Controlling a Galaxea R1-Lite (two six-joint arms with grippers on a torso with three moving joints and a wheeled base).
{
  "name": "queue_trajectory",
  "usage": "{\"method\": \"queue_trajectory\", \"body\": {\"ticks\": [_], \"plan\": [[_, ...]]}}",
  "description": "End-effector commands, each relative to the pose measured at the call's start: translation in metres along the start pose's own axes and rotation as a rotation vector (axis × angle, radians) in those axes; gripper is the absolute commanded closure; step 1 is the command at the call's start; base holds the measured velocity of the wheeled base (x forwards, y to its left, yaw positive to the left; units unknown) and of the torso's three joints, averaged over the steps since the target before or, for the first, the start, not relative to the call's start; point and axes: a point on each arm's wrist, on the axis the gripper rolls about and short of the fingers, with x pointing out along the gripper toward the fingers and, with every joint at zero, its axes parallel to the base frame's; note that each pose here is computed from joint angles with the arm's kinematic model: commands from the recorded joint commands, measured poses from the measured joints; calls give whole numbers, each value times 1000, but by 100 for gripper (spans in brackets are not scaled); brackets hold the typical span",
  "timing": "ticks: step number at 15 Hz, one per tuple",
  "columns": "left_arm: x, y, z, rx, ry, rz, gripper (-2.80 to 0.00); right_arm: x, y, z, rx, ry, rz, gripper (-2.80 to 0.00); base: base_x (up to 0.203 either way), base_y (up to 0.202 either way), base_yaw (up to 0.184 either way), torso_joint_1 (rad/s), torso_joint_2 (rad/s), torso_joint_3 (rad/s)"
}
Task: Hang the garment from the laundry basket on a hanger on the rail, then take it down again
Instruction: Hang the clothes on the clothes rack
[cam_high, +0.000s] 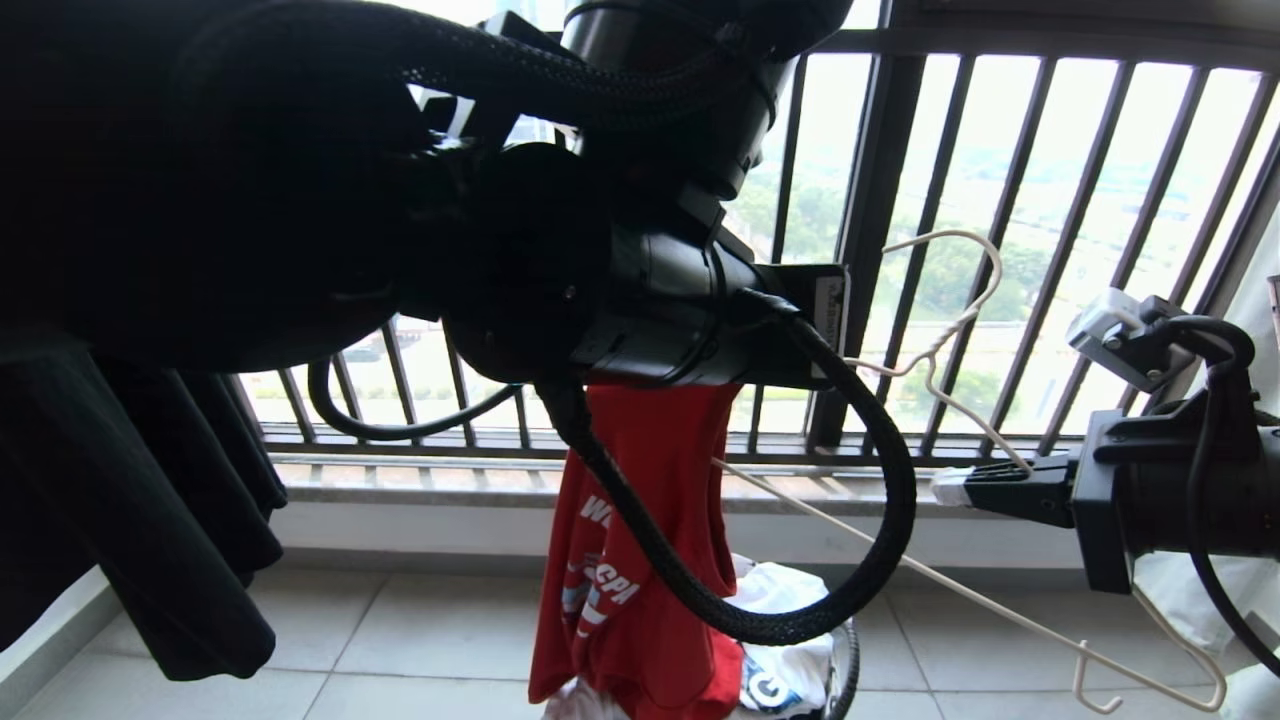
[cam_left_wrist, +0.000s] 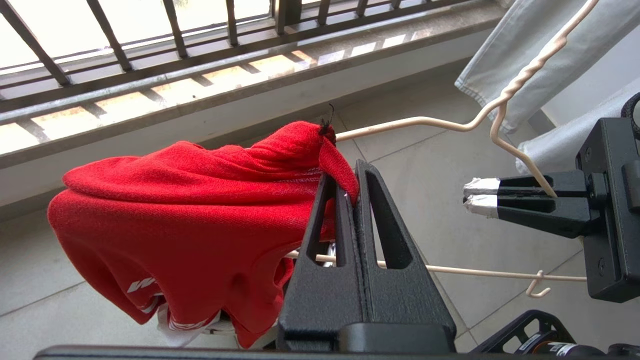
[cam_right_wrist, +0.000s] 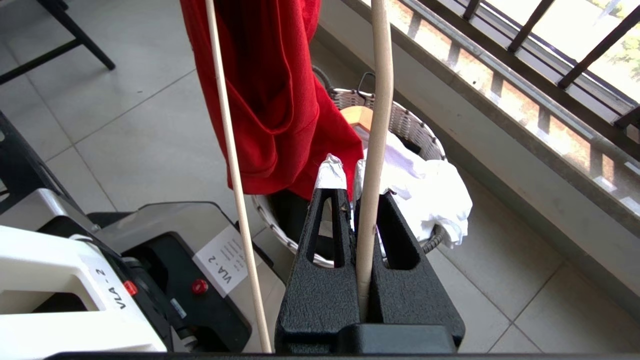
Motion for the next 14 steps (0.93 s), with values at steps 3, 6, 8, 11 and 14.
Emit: {"method": "queue_trajectory", "body": {"ticks": [3,6,8,11,14], "plan": [[17,-15,-1,23,-5,-22,0,0,2,-1,3,-7,43,0,0,0,0,0,0,0],[15,-19,1,13,-35,-48,0,5,5,-3,-17,-41,95,0,0,0,0,0,0,0],[9,-30,-3,12,-25,-77,0,10,4,-4,-17,-61,94,0,0,0,0,0,0,0],[-6,-40,-2,-28,-36,-120,0,12,3,-3,8,-63,97,0,0,0,0,0,0,0],[-15,-45,-2,-55,-53,-123,0,12,4,-3,7,-62,99,0,0,0,0,0,0,0]]}}
